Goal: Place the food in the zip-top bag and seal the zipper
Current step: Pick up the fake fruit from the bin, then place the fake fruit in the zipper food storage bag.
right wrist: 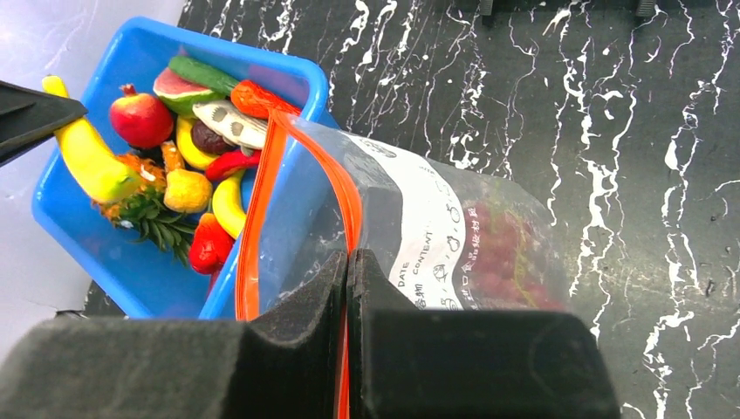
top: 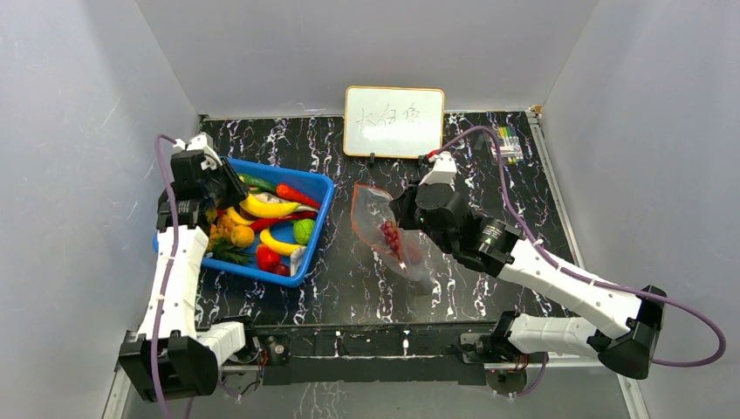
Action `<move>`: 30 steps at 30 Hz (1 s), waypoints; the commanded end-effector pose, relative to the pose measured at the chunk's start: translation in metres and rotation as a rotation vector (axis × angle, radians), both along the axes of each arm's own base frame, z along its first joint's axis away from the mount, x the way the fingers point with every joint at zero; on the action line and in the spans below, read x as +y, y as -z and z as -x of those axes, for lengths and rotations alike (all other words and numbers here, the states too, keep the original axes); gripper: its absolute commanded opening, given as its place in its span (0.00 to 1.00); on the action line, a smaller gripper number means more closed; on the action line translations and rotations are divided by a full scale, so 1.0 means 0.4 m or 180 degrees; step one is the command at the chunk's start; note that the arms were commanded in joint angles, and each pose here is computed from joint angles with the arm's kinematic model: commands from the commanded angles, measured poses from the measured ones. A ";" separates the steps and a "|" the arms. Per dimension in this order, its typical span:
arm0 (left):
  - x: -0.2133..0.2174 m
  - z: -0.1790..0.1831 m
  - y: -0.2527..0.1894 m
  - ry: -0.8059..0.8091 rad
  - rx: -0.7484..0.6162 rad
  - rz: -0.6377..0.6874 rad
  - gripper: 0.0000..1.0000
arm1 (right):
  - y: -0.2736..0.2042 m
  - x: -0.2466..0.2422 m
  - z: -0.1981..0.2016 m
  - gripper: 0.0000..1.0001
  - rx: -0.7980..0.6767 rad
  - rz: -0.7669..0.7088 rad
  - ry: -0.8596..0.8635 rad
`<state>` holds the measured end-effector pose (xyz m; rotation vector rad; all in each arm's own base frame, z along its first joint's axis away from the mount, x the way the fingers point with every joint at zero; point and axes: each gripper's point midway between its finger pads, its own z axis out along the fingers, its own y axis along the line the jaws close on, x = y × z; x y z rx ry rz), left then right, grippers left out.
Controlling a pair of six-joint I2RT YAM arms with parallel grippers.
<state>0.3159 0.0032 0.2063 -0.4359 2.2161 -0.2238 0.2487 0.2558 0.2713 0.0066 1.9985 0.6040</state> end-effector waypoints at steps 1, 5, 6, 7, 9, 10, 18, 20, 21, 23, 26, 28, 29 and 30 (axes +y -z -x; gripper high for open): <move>-0.070 0.027 -0.121 0.0311 -0.0319 0.0343 0.00 | -0.086 0.003 -0.023 0.00 -0.0229 -0.0444 0.0165; -0.147 0.045 -0.199 0.0662 -0.0584 0.0772 0.00 | -0.124 0.013 -0.021 0.00 -0.0317 -0.0742 0.0155; -0.162 0.050 -0.219 0.0750 -0.0657 0.0847 0.00 | -0.129 0.014 -0.021 0.00 -0.0317 -0.0776 0.0159; -0.175 0.055 -0.240 0.0830 -0.0747 0.0901 0.00 | -0.132 0.014 -0.021 0.00 -0.0320 -0.0776 0.0162; -0.194 0.063 -0.278 0.0959 -0.0908 0.0961 0.00 | -0.122 0.010 -0.024 0.00 -0.0293 -0.0705 0.0194; -0.201 0.066 -0.292 0.1017 -0.0964 0.0978 0.00 | -0.115 0.007 -0.025 0.00 -0.0281 -0.0660 0.0207; -0.254 0.095 -0.398 0.1473 -0.1248 0.1010 0.00 | -0.077 0.021 -0.013 0.00 -0.0153 -0.0751 0.0142; -0.250 0.098 -0.412 0.1428 -0.1370 0.0949 0.00 | -0.074 0.022 -0.011 0.00 -0.0122 -0.0811 0.0156; -0.247 0.097 -0.425 0.1384 -0.1434 0.0953 0.00 | -0.075 0.023 -0.010 0.00 -0.0110 -0.0833 0.0159; -0.259 0.100 -0.466 0.1428 -0.1602 0.1051 0.00 | -0.081 0.022 -0.008 0.00 -0.0110 -0.0866 0.0155; -0.288 0.103 -0.515 0.1543 -0.1840 0.1298 0.00 | -0.087 0.020 -0.005 0.00 -0.0112 -0.0923 0.0164; -0.300 0.102 -0.531 0.1578 -0.1952 0.1393 0.00 | -0.089 0.023 -0.003 0.00 -0.0102 -0.0951 0.0151; -0.306 0.099 -0.532 0.1599 -0.1991 0.1407 0.00 | -0.088 0.024 -0.004 0.00 -0.0096 -0.0949 0.0151; -0.310 0.095 -0.532 0.1601 -0.2024 0.1394 0.00 | -0.084 0.022 -0.004 0.00 -0.0084 -0.0951 0.0173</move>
